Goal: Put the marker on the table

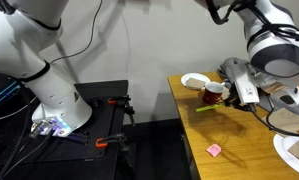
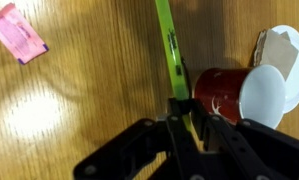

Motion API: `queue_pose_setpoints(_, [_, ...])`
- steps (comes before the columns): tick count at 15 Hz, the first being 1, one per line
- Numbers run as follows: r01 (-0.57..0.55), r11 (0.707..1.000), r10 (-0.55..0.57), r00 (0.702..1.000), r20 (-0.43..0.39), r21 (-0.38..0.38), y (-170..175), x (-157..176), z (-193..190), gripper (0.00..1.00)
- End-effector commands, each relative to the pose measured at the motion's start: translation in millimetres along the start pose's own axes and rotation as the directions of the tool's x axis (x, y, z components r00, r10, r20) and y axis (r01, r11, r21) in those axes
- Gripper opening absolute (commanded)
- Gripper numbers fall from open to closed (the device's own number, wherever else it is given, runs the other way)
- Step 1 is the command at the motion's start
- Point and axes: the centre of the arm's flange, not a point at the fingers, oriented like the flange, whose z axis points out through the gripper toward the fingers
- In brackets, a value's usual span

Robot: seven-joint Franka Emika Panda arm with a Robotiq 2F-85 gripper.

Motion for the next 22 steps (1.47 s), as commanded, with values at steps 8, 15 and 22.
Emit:
queue_pose_setpoints(8, [-0.104, 0.988, 0.108, 0.993, 0.036, -0.113, 9.1, 31.4, 24.3, 0.05])
queue_pose_setpoints(15, [-0.09, 0.988, 0.095, 0.995, 0.039, -0.129, 19.2, 33.7, 45.9, 0.05])
queue_pose_setpoints(22, [-0.088, 0.985, 0.093, 0.995, 0.028, -0.145, 11.9, 21.7, 38.0, 0.82])
